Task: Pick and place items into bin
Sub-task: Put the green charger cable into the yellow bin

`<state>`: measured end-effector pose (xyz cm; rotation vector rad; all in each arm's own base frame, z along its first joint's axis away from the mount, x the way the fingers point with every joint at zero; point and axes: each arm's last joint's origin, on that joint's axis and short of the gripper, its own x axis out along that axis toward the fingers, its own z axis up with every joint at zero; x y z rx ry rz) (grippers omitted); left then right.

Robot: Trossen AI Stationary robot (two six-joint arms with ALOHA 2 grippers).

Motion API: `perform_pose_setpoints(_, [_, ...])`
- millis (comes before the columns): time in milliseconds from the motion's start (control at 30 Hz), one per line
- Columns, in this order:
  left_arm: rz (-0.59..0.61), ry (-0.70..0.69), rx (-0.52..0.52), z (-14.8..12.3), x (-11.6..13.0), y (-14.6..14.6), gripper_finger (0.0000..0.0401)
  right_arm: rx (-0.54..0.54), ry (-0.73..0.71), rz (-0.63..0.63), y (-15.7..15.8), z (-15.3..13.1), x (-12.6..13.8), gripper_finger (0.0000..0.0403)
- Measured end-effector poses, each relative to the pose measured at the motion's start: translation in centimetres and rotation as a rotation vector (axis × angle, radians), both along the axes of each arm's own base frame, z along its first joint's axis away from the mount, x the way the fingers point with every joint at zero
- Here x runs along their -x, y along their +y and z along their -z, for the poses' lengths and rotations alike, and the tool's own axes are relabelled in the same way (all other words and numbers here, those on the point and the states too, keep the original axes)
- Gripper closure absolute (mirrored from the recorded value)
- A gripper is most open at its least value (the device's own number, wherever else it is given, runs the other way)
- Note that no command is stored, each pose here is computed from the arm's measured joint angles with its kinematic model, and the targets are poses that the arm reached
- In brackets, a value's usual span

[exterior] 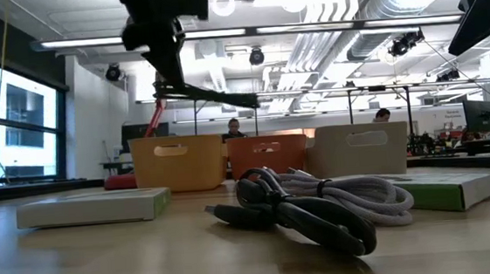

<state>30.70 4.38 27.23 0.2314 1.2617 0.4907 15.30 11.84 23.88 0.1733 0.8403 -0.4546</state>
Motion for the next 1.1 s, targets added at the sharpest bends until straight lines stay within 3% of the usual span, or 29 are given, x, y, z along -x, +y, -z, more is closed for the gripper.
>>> perform_pose_setpoints(433, [-0.379, 0.054, 0.049, 0.3, 3.3, 7.5, 0.0400, 0.002, 0.003, -0.001, 0.0, 0.0, 0.0, 0.0204])
perform_pose_setpoints(700, [-0.408, 0.042, 0.123, 0.4, 3.5, 7.6, 0.0401, 0.044, 0.031, -0.041, -0.1, 0.0, 0.1, 0.0204])
perform_pose_setpoints(1100, [-0.477, 0.058, 0.264, 2.9, 2.1, 7.8, 0.0390, 0.059, 0.054, -0.057, -0.2, 0.1, 0.2, 0.0204])
